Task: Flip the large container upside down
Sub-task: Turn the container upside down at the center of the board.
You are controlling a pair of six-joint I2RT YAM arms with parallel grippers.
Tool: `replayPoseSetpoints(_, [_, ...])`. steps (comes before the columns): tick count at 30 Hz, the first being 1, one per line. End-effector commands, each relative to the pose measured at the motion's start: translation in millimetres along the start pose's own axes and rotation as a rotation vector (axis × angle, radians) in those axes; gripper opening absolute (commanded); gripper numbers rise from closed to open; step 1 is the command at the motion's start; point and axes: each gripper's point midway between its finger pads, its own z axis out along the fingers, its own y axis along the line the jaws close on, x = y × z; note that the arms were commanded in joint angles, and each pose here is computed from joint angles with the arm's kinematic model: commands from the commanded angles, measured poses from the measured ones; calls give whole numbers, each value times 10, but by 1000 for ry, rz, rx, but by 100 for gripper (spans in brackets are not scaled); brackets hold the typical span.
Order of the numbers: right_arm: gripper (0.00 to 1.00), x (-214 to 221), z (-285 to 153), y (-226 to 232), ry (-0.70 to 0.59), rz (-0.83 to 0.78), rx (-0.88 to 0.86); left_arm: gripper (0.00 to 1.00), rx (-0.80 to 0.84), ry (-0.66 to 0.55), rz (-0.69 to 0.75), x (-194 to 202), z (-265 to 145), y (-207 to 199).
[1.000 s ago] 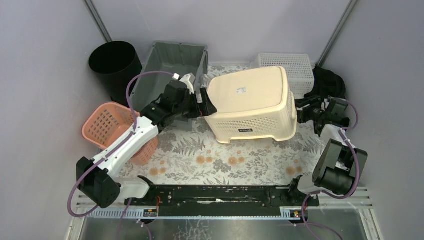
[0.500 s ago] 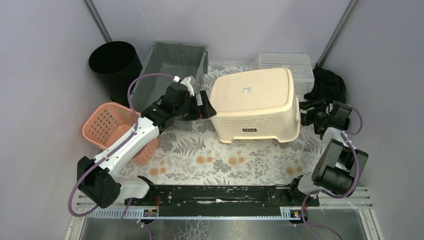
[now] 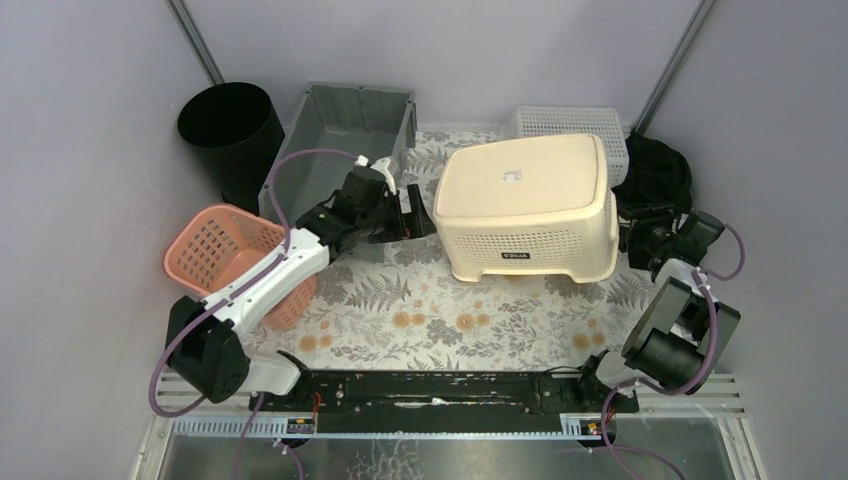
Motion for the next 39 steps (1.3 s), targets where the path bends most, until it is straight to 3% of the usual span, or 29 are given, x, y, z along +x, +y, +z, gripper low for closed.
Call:
replayPoseSetpoints(1, [60, -353, -59, 332, -89, -8, -81, 100, 49, -32, 41, -118, 131, -176])
replayPoseSetpoints(8, [61, -565, 10, 440, -73, -66, -46, 100, 54, 4, 56, -90, 344, -259])
replayPoseSetpoints(11, [70, -678, 3, 310, -97, -91, 94, 100, 52, 23, 59, -47, 422, -272])
replayPoseSetpoints(18, [73, -819, -133, 241, -133, -166, 280, 100, 56, 46, 66, 44, 506, -290])
replayPoseSetpoints(22, [74, -912, -273, 313, -215, -210, 325, 100, 55, 63, 72, 108, 567, -306])
replayPoseSetpoints(30, [74, -948, -435, 740, -270, -260, 267, 100, 55, 97, 85, 252, 698, -356])
replayPoseSetpoints(38, [74, -656, -635, 1438, -213, -361, 48, 100, 70, 146, 105, 478, 858, -493])
replayPoseSetpoints(39, [83, -590, -661, 1533, -200, -381, 12, 100, 75, 153, 111, 516, 876, -536])
